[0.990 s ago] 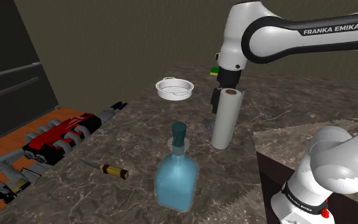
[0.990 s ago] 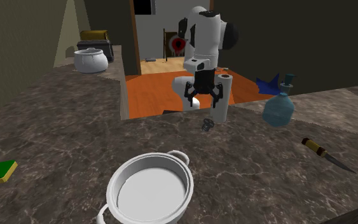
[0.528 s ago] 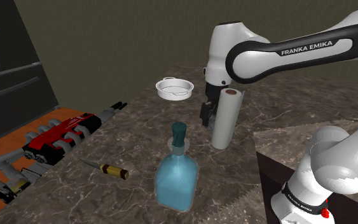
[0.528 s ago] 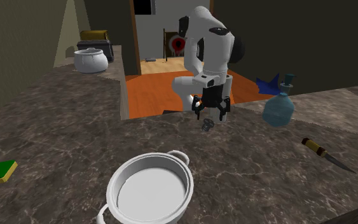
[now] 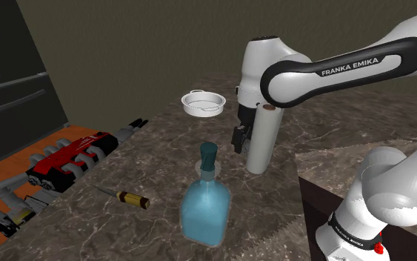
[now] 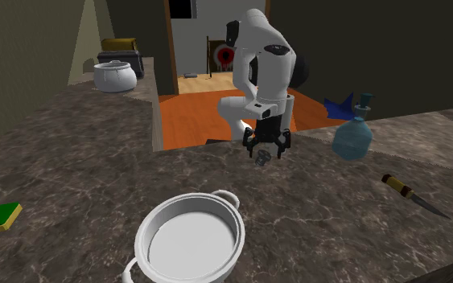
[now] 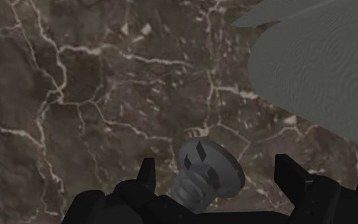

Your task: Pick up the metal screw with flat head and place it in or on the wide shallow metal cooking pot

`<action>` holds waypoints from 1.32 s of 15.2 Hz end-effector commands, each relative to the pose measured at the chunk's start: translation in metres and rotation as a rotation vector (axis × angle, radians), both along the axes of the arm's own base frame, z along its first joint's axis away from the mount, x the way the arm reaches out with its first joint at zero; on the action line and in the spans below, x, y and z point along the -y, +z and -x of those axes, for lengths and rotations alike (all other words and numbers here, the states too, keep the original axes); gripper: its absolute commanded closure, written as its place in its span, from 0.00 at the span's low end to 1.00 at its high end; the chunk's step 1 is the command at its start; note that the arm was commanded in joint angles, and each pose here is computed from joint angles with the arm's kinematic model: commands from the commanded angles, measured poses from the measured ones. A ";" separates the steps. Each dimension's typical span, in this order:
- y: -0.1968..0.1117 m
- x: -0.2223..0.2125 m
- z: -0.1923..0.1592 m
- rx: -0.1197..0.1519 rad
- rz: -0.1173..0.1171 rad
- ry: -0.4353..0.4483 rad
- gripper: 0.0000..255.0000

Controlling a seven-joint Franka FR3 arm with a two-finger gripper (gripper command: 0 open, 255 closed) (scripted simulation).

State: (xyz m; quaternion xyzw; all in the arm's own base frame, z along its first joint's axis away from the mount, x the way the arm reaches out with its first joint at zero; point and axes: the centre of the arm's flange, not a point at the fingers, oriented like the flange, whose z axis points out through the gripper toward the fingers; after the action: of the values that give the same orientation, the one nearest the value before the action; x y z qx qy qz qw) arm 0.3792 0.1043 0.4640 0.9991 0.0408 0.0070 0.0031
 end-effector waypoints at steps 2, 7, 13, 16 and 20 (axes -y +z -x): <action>0.000 0.000 0.000 0.000 0.000 0.000 0.00; 0.000 0.000 0.000 0.000 0.000 0.000 1.00; 0.000 0.000 0.000 0.000 0.000 0.000 1.00; 0.016 0.000 0.000 0.000 0.000 0.000 1.00; 0.037 0.000 0.000 0.000 0.000 0.000 1.00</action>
State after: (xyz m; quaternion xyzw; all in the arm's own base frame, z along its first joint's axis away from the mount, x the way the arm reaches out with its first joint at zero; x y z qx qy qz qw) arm 0.3794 0.1043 0.4957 0.9991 0.0407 0.0073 0.0030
